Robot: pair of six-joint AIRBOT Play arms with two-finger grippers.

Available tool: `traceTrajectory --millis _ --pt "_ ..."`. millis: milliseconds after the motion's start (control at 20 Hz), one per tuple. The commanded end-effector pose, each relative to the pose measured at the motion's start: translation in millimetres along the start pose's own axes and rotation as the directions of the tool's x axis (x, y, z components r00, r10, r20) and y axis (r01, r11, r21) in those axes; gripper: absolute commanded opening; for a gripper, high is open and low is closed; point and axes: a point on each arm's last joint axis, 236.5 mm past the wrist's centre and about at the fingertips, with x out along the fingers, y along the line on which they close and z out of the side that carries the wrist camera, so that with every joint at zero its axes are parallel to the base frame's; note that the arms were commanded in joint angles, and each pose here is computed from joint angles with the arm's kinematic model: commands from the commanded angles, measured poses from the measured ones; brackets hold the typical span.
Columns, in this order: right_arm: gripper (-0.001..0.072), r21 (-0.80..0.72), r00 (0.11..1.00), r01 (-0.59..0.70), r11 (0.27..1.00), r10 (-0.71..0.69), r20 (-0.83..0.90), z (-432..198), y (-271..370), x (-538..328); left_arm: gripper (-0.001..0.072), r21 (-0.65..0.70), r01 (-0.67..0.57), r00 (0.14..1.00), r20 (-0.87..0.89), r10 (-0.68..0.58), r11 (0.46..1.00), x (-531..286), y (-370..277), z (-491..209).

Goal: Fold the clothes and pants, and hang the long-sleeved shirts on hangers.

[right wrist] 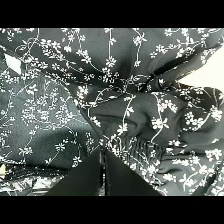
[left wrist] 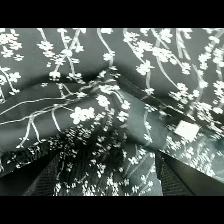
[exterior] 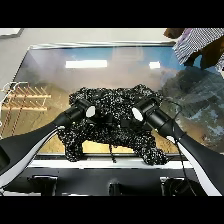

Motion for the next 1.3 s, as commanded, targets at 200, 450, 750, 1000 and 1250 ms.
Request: traceTrajectory --millis 200,450,750,1000,1250 --pt "0.0032 0.003 1.0 -0.018 1.0 0.018 0.016 4 4 -1 0.0658 -0.063 -0.041 0.999 0.01 0.042 0.997 17 2 13" --pt "0.0032 0.002 1.0 -0.019 1.0 0.019 0.017 4 5 -1 0.0077 -0.069 -0.04 0.999 0.012 0.041 0.997 19 2 15" --pt "0.0032 0.002 1.0 -0.021 1.0 0.021 0.02 4 5 -1 0.0028 -0.065 -0.052 0.999 -0.003 0.051 0.997 20 4 13" --pt "0.0032 -0.002 0.999 -0.025 1.0 0.025 0.026 4 4 -6 0.0028 0.004 -0.115 0.993 -0.001 0.115 0.993 -14 14 19" --pt "0.0031 -0.018 0.985 -0.001 1.0 0.004 0.174 39 -4 -57 0.0027 0.072 -0.078 0.994 0.078 0.072 0.994 -88 8 48"
